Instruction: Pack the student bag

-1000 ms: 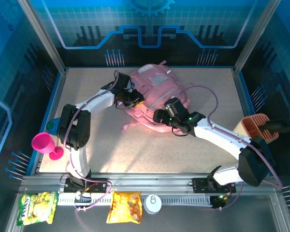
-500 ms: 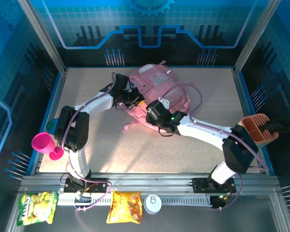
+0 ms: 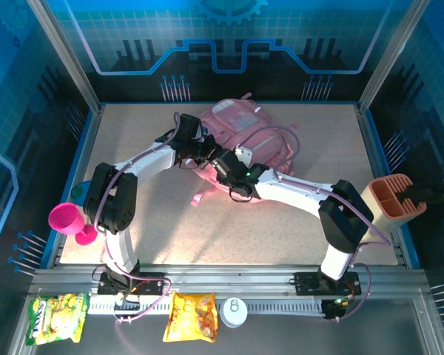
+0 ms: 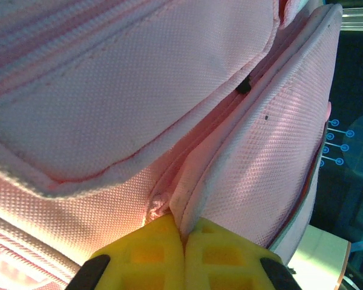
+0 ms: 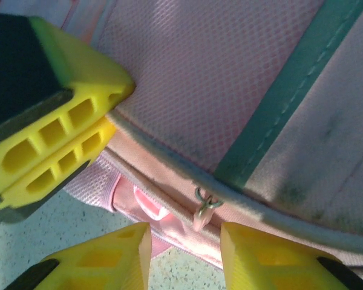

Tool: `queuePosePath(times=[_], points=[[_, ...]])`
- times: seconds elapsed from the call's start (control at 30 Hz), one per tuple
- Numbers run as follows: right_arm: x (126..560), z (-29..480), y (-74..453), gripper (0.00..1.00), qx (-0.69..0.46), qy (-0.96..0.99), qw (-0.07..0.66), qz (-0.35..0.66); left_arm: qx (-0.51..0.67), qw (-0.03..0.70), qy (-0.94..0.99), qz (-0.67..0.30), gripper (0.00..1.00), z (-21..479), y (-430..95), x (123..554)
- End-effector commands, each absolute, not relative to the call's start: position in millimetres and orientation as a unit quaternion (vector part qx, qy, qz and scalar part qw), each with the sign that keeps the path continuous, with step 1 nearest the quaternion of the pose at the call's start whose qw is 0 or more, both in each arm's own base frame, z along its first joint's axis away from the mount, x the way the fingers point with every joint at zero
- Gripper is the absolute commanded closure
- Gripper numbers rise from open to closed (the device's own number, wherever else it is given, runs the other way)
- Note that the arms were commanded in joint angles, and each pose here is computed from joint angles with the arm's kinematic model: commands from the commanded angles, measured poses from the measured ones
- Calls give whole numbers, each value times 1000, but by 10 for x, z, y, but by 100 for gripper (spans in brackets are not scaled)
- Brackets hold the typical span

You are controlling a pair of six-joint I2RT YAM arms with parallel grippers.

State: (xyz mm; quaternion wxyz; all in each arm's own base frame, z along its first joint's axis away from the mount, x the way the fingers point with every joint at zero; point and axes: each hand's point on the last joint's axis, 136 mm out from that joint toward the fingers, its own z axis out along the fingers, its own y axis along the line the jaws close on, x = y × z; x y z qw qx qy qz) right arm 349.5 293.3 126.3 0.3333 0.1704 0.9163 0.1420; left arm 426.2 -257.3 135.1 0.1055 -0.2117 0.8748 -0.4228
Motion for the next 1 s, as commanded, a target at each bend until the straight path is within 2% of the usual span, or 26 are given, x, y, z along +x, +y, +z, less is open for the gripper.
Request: queuePosePath(times=[0.0,0.37,0.57,0.77,0.97], points=[[3596,1232,2793,66,209,910,339,115,-179,109,862,-462,100,1675,-2707,4166],[3697,1146,2703,73,222,912,337,73,-181,105,863,-460,100,1670,-2700,4147],[3723,1143,2639,85,198,916,345,43,-182,107,865,-456,100,1666,-2684,4153],[3577,1183,2405,91,163,920,355,13,-193,122,868,-442,100,1649,-2549,4225],[3262,1153,1944,92,125,923,362,-20,-196,130,870,-434,100,1604,-2420,4307]])
